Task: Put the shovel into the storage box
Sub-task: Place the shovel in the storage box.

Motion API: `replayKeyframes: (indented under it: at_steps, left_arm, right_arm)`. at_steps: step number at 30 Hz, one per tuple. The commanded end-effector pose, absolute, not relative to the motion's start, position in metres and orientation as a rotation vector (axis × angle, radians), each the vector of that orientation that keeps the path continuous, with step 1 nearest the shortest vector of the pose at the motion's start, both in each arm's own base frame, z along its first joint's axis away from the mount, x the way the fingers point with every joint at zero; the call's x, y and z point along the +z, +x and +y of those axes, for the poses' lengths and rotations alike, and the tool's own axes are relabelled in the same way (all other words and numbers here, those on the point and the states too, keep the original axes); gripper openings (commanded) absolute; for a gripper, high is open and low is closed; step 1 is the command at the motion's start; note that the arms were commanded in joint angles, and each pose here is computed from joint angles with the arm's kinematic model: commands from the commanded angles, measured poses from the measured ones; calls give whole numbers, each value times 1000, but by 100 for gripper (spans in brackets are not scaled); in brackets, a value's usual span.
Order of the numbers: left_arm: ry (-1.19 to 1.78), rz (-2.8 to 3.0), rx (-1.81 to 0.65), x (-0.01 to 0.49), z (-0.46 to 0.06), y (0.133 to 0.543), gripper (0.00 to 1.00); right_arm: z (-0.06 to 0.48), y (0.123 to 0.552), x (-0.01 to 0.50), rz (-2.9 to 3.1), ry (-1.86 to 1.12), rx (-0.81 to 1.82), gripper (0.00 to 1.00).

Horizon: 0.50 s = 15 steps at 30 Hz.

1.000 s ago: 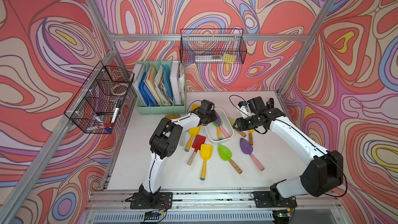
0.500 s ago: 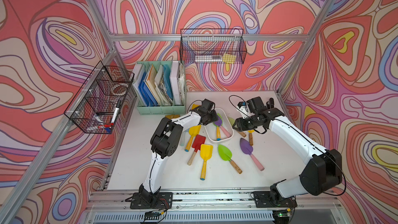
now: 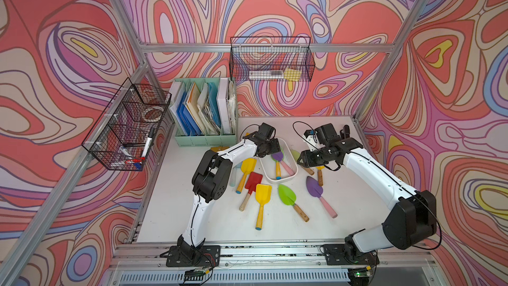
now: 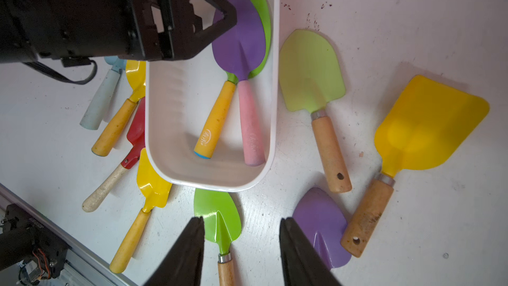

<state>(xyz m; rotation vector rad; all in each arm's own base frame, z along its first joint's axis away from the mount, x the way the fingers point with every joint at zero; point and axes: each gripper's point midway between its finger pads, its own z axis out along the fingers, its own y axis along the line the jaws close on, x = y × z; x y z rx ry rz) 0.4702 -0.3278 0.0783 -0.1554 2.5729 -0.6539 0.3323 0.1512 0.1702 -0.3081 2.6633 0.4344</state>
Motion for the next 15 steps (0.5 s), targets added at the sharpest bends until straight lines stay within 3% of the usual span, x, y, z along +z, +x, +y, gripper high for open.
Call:
replayKeyframes:
  at_steps: [1, 9, 15]
  left_arm:
    - [-65, 2486, -650, 135, -329, 469, 76]
    - [82, 2350, -779, 209, -343, 454, 79]
    - [175, 2294, -913, 237, -351, 434, 80]
  right_arm:
    - [131, 338, 166, 2705, -148, 284, 46]
    - [92, 323, 133, 2795, 166, 45, 45]
    - [64, 307, 106, 2826, 341, -86, 44]
